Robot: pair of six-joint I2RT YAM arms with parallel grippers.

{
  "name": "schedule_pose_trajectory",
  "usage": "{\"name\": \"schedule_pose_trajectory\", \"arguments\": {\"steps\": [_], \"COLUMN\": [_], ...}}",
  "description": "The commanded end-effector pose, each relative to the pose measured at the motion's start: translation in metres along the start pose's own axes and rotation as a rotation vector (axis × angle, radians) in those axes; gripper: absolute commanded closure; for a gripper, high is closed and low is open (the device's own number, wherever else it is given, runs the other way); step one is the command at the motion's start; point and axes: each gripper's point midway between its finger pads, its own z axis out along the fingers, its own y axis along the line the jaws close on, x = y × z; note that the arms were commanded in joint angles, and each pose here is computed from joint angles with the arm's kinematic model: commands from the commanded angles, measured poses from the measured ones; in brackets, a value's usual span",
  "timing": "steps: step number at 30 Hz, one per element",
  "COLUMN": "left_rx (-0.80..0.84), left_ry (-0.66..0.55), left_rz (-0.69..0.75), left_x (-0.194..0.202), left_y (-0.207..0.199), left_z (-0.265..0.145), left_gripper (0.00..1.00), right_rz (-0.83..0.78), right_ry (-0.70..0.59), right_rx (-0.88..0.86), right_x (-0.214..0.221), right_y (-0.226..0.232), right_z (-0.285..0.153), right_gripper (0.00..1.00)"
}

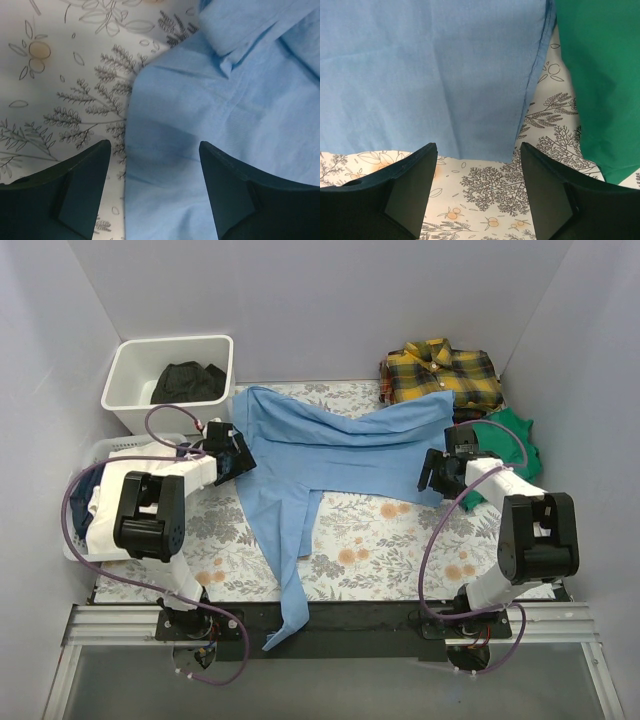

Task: Fold and stack the long sleeve shirts
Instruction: Flatten the shirt out

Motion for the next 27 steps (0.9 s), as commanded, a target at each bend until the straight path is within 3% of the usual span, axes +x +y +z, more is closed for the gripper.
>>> {"name": "schedule_pose_trajectory", "arguments": {"steps": [1, 7, 17, 20, 22, 23, 24, 27], "left_rx": [-0.010, -0.050, -0.061, -0.055, -0.053, -0.054, -0.053, -0.063], "left_ry": [-0.021, 0.010, 0.049, 0.051, 0.050, 0.047, 0.048, 0.034], "left_rz": [-0.019, -0.007, 0.040, 0.050, 0.054, 0.054, 0.057, 0.059], "left_x": [-0.015, -0.007, 0.001, 0.000, -0.001, -0.002, -0.003, -0.009], "left_y": [-0.007, 0.001, 0.005, 0.004, 0.003, 0.003, 0.002, 0.002], "left_z": [0.006, 0.015, 0.022, 0.022, 0.021, 0.021, 0.019, 0.016], "left_gripper": [0.30, 0.36, 0.61, 0.79, 0.91, 0.94, 0.97, 1.00], "right_rz": [0.023, 0.015, 0.028, 0.032, 0.035, 0.034, 0.033, 0.034], "right_ry": [-0.025, 0.026, 0.153, 0.163, 0.160, 0.153, 0.154, 0.140], "right_rx": [0.036, 0.103, 0.106, 0.089, 0.088, 0.084, 0.086, 0.096], "right_x": [-0.021, -0.010, 0.020, 0.022, 0.020, 0.017, 0.016, 0.010], "right_y": [0.001, -0.011, -0.013, -0.009, -0.008, -0.006, -0.006, -0.006], "right_z": [-0.005, 0.001, 0.020, 0.022, 0.022, 0.021, 0.020, 0.014], "right_gripper": [0.25, 0.25, 0.28, 0.45, 0.64, 0.70, 0.83, 0.99]}}
